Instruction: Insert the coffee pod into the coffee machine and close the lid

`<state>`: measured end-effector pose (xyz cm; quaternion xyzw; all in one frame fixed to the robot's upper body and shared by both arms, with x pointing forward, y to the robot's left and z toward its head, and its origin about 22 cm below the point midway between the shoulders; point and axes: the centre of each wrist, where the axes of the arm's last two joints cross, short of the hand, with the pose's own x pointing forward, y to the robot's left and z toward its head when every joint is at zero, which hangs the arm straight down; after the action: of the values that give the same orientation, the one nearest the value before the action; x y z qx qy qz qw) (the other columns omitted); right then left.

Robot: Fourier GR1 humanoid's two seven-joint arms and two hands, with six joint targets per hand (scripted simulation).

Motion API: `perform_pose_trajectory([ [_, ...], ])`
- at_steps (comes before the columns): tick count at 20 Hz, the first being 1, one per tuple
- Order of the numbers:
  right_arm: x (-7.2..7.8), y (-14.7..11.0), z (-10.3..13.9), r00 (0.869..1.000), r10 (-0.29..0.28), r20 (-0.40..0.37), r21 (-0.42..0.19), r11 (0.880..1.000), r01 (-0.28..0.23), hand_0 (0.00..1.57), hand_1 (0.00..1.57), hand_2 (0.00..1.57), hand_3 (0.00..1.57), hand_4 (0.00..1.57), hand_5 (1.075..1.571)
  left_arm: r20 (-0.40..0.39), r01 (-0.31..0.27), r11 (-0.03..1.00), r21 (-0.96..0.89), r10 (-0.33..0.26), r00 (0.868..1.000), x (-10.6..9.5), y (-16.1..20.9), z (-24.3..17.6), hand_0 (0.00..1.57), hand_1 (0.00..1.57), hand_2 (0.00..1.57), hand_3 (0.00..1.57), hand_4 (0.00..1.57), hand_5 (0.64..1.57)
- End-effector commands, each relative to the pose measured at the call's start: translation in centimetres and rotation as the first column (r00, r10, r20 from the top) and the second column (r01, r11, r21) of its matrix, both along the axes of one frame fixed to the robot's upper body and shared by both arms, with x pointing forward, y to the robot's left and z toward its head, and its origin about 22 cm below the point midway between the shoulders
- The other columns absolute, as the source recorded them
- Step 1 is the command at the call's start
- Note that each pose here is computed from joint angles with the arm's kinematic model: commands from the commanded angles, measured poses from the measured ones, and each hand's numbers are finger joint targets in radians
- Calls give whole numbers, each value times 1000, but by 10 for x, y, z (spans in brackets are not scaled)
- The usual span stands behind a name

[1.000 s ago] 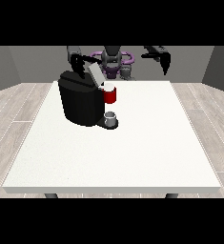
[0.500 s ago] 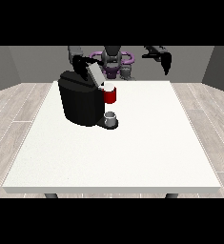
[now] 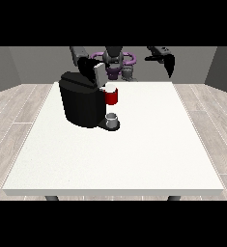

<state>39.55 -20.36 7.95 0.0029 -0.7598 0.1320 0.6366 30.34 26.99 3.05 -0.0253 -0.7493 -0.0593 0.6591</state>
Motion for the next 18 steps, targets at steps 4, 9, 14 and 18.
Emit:
perform_pose_trajectory([
  [4, 5, 28, 13, 998, 68, 12, -48, 997, -68, 0, 0, 0, 0, 214, 1571, -5, -35, 999, -7, 35, 999, -8, 6, -26, 0, 0, 0, 0, 131, 1571],
  [9, 13, 43, 29, 996, 65, 58, -94, 994, -59, 0, 0, 0, 0, 173, 1571, -14, -13, 1000, -1, 13, 1000, 2, 2, -8, 0, 0, 0, 0, 148, 1571],
  [14, 16, 55, 44, 994, 99, 52, -136, 987, -91, 0, 0, 0, 0, 110, 1571, -24, -26, 1000, -12, 26, 999, 4, 9, -13, 0, 0, 0, 0, 167, 1571],
  [18, 16, 73, 50, 989, 122, 83, -88, 990, -115, 0, 0, 0, 0, 125, 1571, 69, -12, 1000, 2, 12, 998, 12, -2, -4, 0, 0, 0, 0, 0, 1571],
])
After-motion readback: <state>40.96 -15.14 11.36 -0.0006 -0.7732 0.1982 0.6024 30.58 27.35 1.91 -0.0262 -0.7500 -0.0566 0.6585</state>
